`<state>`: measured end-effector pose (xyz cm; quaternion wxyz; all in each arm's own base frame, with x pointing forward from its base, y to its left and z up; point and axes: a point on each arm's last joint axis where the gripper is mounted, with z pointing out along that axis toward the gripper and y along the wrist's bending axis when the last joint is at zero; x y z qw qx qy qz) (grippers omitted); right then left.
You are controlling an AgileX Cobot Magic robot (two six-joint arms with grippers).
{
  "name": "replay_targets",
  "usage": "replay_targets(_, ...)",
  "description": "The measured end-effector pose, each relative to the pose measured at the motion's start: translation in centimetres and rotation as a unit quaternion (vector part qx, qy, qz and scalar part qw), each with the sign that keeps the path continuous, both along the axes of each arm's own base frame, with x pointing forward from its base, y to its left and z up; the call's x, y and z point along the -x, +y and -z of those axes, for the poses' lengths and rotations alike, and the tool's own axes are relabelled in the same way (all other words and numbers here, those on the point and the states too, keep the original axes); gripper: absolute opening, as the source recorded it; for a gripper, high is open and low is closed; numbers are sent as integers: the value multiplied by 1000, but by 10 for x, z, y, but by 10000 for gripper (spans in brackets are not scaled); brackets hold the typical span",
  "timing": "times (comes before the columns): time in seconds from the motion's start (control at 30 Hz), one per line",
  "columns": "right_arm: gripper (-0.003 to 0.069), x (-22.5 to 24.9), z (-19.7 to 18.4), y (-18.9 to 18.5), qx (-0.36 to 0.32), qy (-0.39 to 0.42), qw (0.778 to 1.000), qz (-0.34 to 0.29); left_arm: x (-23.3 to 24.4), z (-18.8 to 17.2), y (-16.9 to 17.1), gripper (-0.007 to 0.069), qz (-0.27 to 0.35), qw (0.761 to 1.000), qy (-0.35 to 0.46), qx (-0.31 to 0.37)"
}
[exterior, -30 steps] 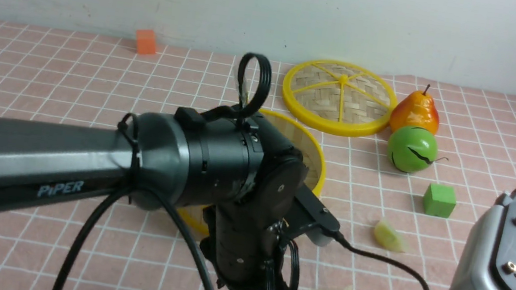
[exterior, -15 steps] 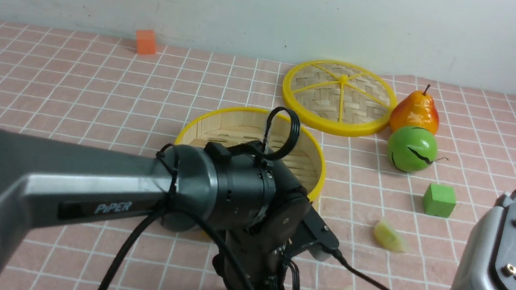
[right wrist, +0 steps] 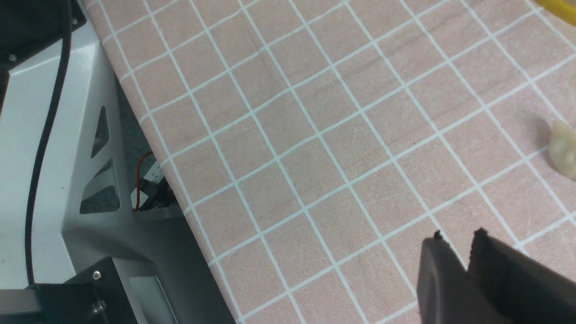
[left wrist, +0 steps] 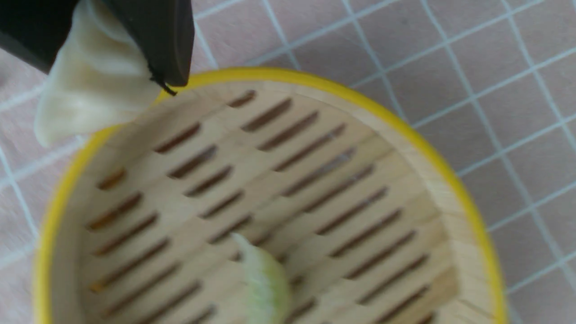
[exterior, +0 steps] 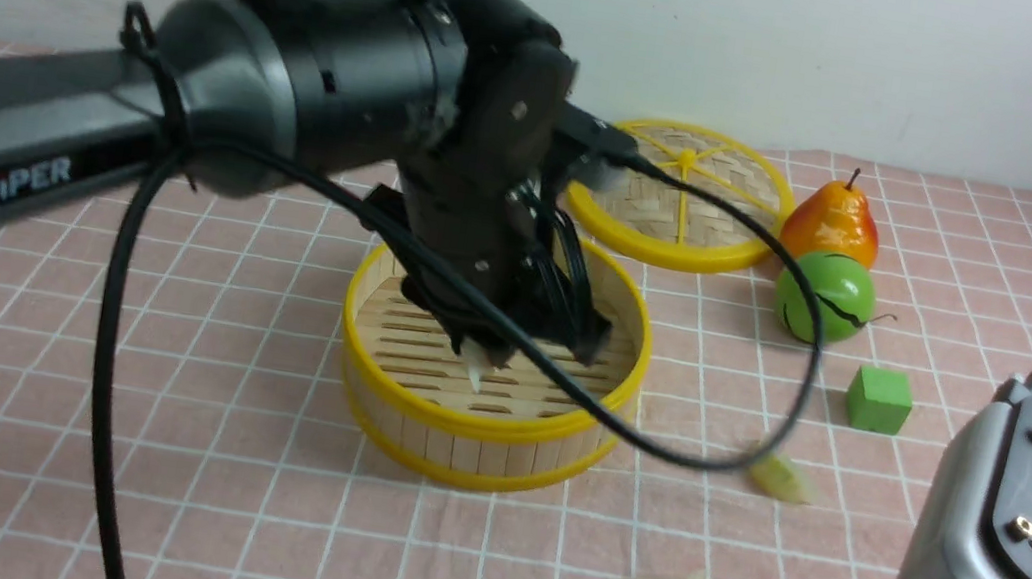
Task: Put the dumplings into the steamer on the table with the pink tablecloth.
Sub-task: 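Place the dumpling into the bamboo steamer basket with the left gripper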
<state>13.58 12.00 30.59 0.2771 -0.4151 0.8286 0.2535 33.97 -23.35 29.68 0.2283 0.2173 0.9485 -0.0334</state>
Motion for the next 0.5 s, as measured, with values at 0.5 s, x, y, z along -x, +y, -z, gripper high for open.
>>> replay_targets(0.5,113,0,-1,1,-12,6,1000,4,-73,85,23,196,-72,997,9,36)
